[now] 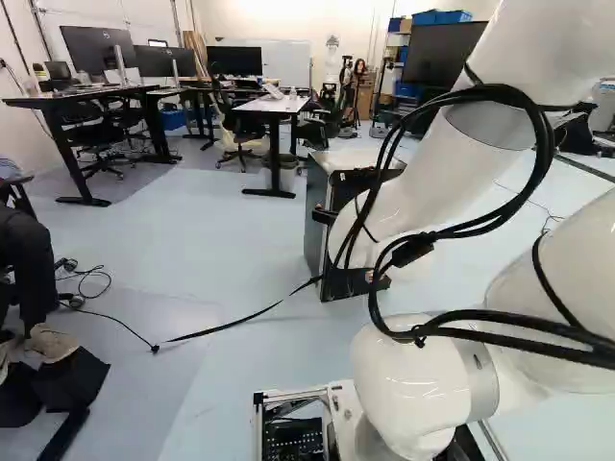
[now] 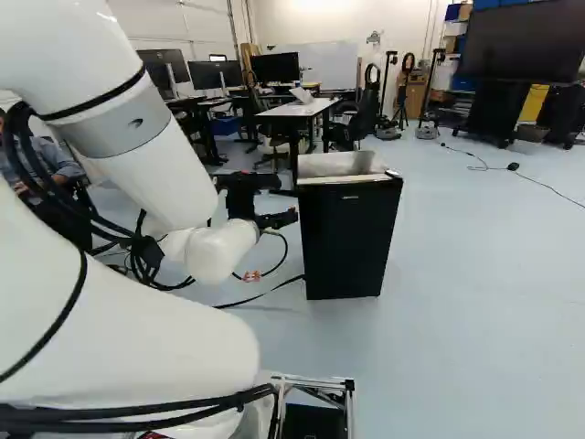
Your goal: Open the fridge door
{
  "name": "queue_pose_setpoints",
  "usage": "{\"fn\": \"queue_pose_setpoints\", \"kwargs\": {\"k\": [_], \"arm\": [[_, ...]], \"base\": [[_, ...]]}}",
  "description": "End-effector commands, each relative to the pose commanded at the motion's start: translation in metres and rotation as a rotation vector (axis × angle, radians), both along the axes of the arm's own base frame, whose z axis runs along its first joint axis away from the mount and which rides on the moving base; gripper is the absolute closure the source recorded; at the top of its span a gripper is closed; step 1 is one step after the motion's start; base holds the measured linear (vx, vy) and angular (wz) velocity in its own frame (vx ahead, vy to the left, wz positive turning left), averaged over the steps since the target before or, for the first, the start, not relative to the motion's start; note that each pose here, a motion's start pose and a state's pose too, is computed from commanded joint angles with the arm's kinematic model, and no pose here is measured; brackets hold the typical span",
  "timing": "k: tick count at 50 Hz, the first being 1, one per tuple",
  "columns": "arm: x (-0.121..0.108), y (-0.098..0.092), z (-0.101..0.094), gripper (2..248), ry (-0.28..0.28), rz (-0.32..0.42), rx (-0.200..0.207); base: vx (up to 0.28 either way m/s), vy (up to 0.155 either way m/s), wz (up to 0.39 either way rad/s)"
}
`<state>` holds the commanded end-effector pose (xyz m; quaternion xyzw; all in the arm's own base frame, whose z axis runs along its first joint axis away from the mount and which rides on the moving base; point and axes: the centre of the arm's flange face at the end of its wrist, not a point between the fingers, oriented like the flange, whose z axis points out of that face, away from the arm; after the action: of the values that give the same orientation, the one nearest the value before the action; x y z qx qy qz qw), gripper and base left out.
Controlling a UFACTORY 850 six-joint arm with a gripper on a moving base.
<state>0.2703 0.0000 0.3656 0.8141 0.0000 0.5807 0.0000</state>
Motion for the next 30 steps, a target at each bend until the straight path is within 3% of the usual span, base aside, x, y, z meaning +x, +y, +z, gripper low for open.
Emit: {"fn": "queue_pose_setpoints", "kwargs": {"k": [13, 30], "arm": [[0.002, 0.000, 0.000, 3, 0.001, 0.000, 0.000], [0.021, 0.000, 0.003, 3, 0.009, 0.000, 0.000]], "base": [[0.000, 0.000, 0.000], [0.000, 0.000, 0.000]]}}
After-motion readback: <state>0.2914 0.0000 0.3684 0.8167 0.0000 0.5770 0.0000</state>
